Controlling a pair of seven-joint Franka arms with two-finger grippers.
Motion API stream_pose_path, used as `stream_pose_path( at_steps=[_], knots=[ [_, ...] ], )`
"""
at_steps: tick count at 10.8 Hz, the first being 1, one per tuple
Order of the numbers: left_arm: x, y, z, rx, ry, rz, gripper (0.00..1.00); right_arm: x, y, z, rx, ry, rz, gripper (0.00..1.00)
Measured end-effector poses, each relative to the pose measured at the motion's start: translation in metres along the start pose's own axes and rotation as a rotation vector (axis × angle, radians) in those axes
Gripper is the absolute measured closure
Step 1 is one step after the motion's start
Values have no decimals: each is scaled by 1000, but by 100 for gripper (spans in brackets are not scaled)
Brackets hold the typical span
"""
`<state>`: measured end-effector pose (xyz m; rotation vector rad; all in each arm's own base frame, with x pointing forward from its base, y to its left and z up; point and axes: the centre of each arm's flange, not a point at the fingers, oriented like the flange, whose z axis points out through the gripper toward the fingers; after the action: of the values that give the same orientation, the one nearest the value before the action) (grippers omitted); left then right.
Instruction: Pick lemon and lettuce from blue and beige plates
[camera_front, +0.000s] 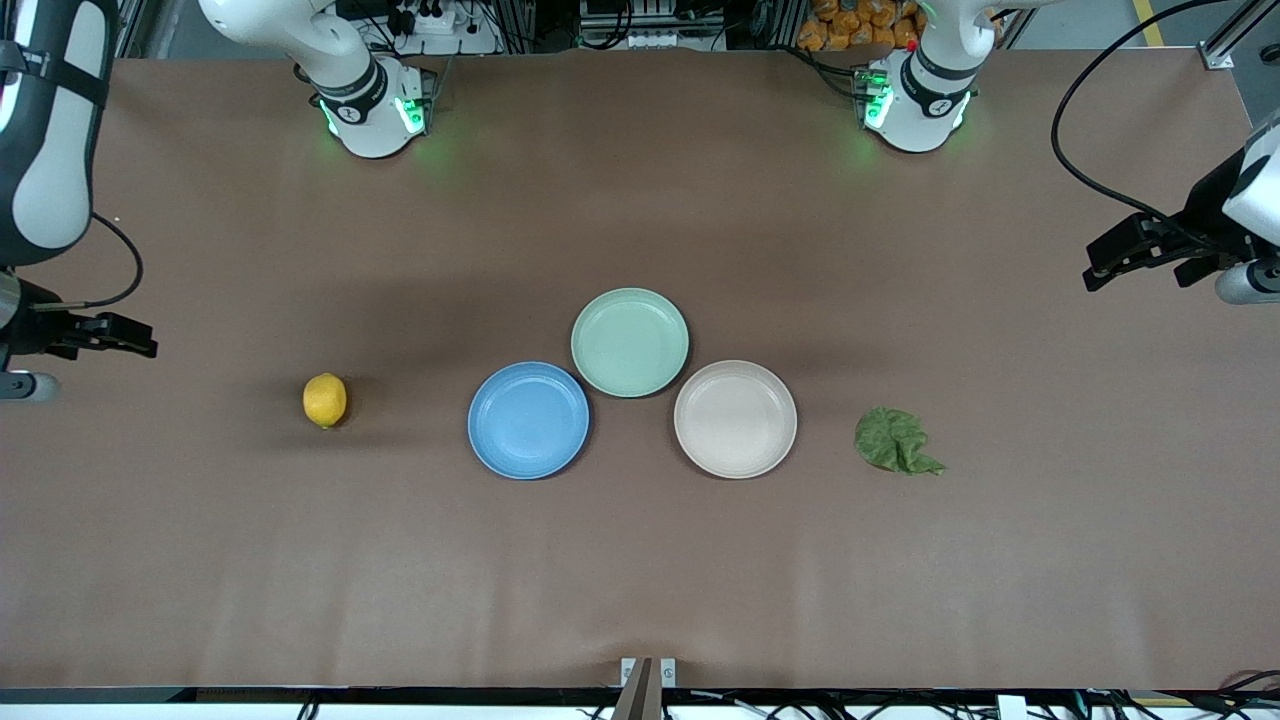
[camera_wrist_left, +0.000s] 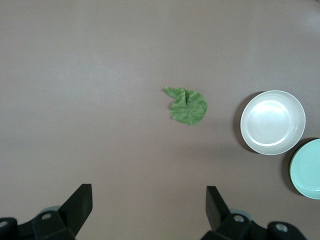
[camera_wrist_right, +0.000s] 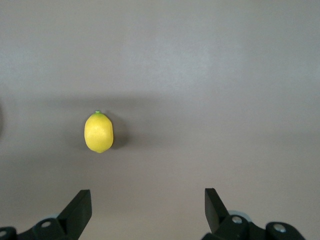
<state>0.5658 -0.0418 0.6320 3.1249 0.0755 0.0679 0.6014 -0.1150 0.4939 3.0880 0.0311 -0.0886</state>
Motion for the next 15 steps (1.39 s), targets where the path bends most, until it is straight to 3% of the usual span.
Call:
stream_pose_path(
  at_steps=[3, 8, 12, 15],
  knots=[
    [-3, -10, 0, 4, -26, 0, 0, 6, 0, -6, 7, 19, -8, 0],
    [-4, -11, -1, 4, -27, 4, 0, 27, -19, 15, 164, 23, -86, 0],
    [-4, -10, -1, 4, -27, 7, 0, 29, -71, 0, 113, 10, 11, 0],
    [-4, -9, 0, 4, -28, 8, 0, 16, -69, -32, 129, 49, 43, 0]
  ],
)
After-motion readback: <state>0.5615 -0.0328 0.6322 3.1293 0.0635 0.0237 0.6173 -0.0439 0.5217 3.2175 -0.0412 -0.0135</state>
